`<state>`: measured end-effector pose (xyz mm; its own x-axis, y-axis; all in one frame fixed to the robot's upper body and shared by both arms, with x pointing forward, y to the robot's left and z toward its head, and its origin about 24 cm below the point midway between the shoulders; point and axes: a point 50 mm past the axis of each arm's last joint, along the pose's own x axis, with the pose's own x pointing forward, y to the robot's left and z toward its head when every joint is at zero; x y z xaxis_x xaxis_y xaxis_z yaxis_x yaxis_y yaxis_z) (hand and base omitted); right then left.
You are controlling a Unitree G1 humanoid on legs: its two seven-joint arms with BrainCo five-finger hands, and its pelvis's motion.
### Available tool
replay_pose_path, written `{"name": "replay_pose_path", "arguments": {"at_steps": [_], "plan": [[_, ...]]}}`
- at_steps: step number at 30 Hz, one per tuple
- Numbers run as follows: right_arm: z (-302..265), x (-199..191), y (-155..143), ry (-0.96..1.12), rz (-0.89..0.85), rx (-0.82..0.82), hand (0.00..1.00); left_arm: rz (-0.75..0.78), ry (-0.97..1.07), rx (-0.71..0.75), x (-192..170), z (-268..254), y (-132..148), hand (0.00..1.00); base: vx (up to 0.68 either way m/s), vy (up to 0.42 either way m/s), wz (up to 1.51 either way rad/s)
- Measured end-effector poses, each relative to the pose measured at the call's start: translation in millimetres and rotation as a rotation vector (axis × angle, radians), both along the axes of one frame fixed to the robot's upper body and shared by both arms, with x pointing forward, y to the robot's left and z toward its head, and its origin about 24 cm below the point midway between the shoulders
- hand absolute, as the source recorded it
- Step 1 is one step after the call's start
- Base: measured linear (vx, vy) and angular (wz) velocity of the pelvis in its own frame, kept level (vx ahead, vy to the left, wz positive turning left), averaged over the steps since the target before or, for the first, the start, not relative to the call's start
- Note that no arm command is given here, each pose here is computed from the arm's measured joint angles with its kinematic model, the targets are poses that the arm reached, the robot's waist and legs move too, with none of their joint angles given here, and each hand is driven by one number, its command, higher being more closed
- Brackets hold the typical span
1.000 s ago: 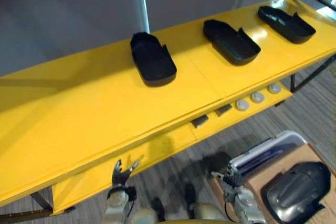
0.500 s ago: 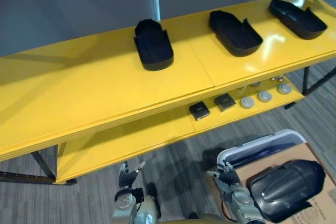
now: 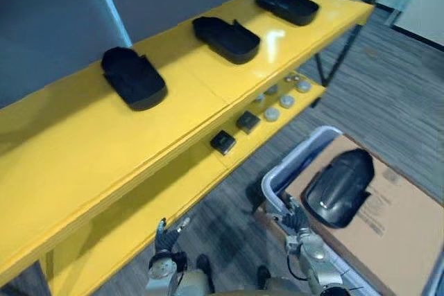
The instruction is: Walk over and take plastic housings, then place them on the shelf
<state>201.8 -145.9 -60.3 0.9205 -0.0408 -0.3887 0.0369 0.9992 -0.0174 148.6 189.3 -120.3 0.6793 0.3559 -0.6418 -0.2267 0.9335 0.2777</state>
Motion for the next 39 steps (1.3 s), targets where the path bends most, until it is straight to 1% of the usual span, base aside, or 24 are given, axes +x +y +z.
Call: {"name": "replay_pose_path", "arguments": {"at_steps": [3, 4, 7, 9, 12, 15, 18, 20, 23, 25, 29, 36, 39], "plan": [[16.1, 19.3, 16.1, -0.087, 0.071, 0.001, 0.0, -0.011, -0.005, 0.024, 6.1, 2.0, 4.4, 0.0, -0.02, -0.014, -1.74], [19.4, 22.4, 20.4, -0.105, 0.098, -0.013, 0.0, -0.026, -0.025, 0.037, 15.5, 5.7, 5.5, 0.0, 0.0, -0.04, -1.41], [24.1, 19.7, 24.7, -0.129, 0.123, -0.032, 0.0, -0.035, -0.059, 0.058, 28.5, 12.4, 10.3, 0.0, 0.05, -0.123, -1.24], [29.7, 11.3, 19.0, -0.157, 0.133, -0.073, 0.0, -0.038, -0.047, 0.059, 27.6, 10.5, 10.8, 0.0, 0.06, -0.151, -1.32], [37.3, 0.6, 5.2, -0.185, 0.109, -0.11, 0.0, -0.069, -0.021, 0.048, 24.9, 5.4, 2.2, 0.0, 0.03, -0.088, -0.76], [40.5, -11.4, 2.0, -0.201, 0.099, -0.108, 0.0, -0.109, -0.004, 0.043, 23.7, 2.4, -6.4, 0.0, 0.05, -0.081, -0.63], [58.7, -2.6, 3.6, -0.29, 0.092, -0.104, 0.0, -0.118, 0.027, 0.008, 12.7, -4.2, -19.2, 0.0, 0.06, 0.027, -0.74], [65.3, 2.6, 3.0, -0.329, 0.078, -0.103, 0.0, -0.128, 0.045, 0.005, 6.3, -6.9, -20.3, 0.0, 0.07, 0.103, -0.78], [63.7, 3.6, -7.9, -0.32, 0.019, -0.133, 0.0, -0.125, 0.045, 0.009, 6.8, -6.7, -17.4, 0.0, 0.1, 0.152, -0.52], [61.3, 0.8, -11.8, -0.306, -0.017, -0.141, 0.0, -0.124, 0.044, 0.029, 6.9, -5.7, -9.9, 0.0, 0.14, 0.172, -0.26], [62.9, 2.4, -25.2, -0.311, -0.08, -0.228, 0.0, -0.128, 0.02, 0.049, 14.4, -1.0, -4.1, 0.0, 0.12, 0.145, 0.09], [49.5, 5.8, -43.3, -0.223, -0.149, -0.324, 0.0, -0.102, 0.037, 0.077, 1.7, -1.9, 9.9, 0.0, 0.07, 0.067, 0.17], [39.4, 9.5, -48.7, -0.164, -0.165, -0.357, 0.0, -0.084, 0.074, 0.074, -12.8, -6.9, 13.0, 0.0, 0.01, 0.004, 0.28]]}}
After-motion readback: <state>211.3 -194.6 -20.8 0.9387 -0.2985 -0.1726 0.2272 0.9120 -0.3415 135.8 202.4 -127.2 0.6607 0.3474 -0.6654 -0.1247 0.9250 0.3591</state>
